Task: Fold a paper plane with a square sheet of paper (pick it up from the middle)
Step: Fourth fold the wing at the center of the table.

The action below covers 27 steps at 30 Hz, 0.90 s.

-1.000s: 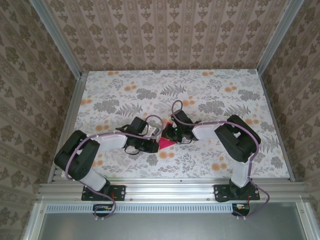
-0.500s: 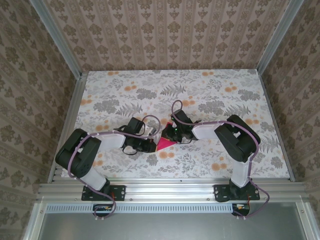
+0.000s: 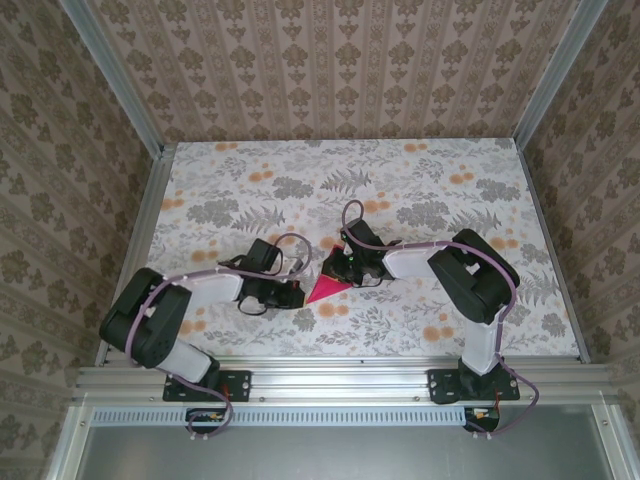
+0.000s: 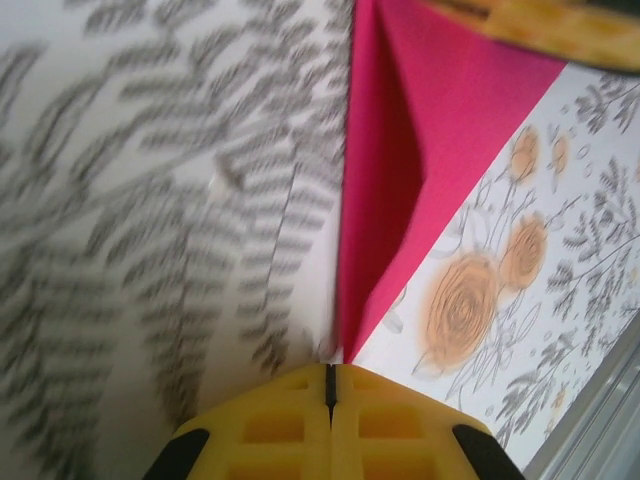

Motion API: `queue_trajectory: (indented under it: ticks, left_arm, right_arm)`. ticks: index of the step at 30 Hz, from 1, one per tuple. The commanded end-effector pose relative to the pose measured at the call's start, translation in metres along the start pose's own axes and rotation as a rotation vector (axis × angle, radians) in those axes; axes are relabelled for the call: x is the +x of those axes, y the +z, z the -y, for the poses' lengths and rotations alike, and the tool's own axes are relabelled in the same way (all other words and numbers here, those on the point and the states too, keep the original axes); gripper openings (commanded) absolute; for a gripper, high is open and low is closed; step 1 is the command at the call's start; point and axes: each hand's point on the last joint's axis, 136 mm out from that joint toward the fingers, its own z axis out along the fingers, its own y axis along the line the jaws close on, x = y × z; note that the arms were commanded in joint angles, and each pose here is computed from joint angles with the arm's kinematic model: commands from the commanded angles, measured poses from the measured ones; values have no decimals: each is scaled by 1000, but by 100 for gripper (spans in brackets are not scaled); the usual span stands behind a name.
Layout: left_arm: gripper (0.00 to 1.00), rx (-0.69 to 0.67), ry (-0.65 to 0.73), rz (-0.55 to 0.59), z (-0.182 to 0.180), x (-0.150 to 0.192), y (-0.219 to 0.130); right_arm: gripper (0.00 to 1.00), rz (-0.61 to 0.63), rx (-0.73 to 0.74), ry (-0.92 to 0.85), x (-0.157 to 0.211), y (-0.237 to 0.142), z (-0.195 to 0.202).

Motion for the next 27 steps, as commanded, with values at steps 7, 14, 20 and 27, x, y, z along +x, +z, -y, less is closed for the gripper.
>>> queue_trajectory:
  ticks: [7, 14, 20, 27]
  left_arm:
    - [7, 77, 33, 80, 39, -26, -32]
    - [7, 120, 82, 72, 55, -48, -15]
    - [8, 150, 93, 41, 55, -53, 7]
    - [7, 114, 66, 7, 37, -50, 25]
  right_arm:
    - [16, -36, 121, 19, 9, 8, 34]
    - [16, -36, 114, 20, 9, 9, 33]
    - [16, -36, 109, 26, 10, 9, 34]
    - [16, -36, 109, 29, 11, 10, 35]
